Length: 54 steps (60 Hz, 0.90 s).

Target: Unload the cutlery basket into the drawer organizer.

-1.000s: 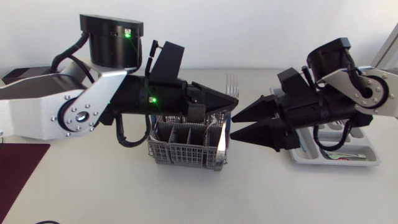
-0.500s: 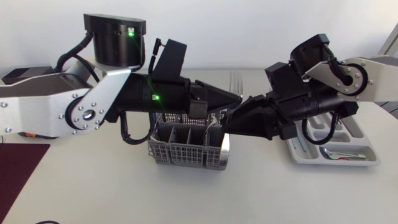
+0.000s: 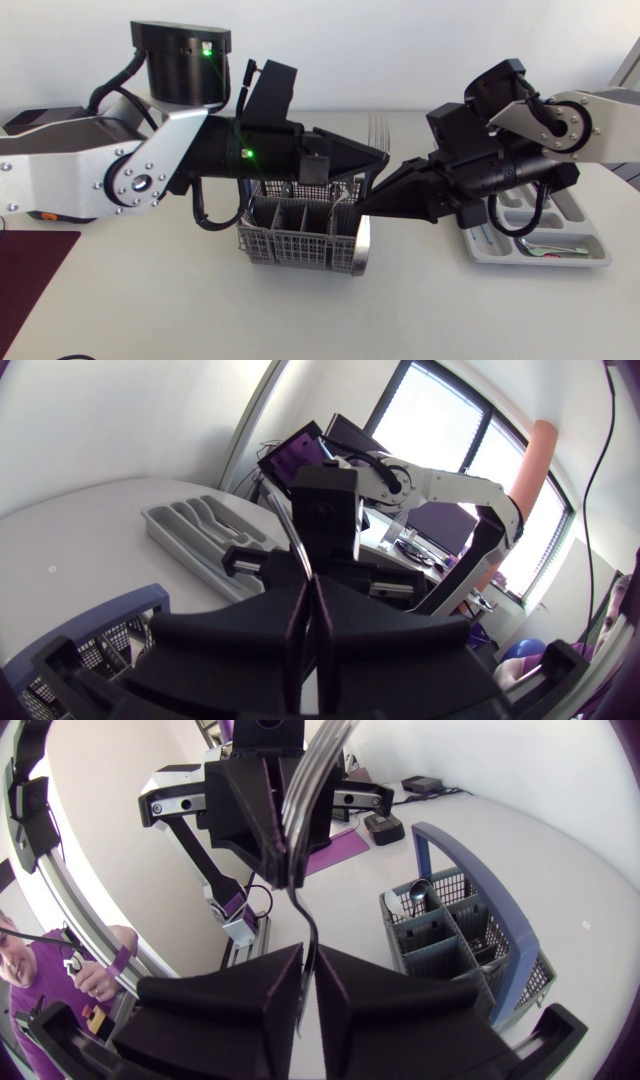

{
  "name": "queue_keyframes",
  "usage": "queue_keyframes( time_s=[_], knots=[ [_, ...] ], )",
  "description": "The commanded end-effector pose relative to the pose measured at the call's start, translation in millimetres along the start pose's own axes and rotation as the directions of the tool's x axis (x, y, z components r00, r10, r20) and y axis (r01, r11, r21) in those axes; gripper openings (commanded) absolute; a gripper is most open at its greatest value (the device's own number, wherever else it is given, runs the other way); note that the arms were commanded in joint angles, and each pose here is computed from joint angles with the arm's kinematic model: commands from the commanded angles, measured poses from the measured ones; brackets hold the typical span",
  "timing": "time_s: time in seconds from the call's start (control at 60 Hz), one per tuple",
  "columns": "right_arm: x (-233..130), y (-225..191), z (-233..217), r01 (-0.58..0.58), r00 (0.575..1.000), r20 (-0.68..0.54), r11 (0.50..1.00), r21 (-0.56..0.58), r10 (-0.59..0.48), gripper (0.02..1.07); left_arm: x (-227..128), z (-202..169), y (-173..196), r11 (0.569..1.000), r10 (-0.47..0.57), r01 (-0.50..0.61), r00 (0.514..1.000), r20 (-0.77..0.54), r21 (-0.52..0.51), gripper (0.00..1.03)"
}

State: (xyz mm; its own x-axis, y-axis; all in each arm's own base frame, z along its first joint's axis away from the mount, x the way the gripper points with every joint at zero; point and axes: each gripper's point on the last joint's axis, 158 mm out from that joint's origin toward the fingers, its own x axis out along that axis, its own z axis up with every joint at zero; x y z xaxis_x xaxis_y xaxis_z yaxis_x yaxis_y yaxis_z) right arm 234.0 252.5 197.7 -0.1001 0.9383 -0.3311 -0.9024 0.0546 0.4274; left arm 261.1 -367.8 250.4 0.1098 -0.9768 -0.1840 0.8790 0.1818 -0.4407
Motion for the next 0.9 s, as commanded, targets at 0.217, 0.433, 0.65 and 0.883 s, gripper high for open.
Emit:
queue_keyframes(
  time_s=[0.217, 0.433, 0.65, 0.883],
  knots=[
    [0, 12, -9, 0.001, 1.000, -0.016, 1.000, -0.009, -0.001, 0.12, -14, 26, 4, 1.000, 0.023, -0.024, 0.998, 0.063, 0.004, 0.67],
    [-1, -1, -31, 0.061, 0.996, -0.064, 0.998, 0.026, -0.059, 0.12, -27, 63, 2, 0.998, 0.041, -0.045, 0.992, 0.119, 0.035, 0.91],
    [-44, -48, -50, 0.267, 0.962, -0.077, 0.961, 0.072, -0.261, 0.12, -52, 94, 25, 0.989, 0.135, -0.142, 0.973, 0.189, 0.026, 0.91],
    [-111, -106, -69, 0.513, 0.857, -0.119, 0.852, 0.106, -0.501, 0.12, -76, 91, 61, 0.961, 0.268, -0.277, 0.944, 0.190, 0.021, 0.91]
  ],
)
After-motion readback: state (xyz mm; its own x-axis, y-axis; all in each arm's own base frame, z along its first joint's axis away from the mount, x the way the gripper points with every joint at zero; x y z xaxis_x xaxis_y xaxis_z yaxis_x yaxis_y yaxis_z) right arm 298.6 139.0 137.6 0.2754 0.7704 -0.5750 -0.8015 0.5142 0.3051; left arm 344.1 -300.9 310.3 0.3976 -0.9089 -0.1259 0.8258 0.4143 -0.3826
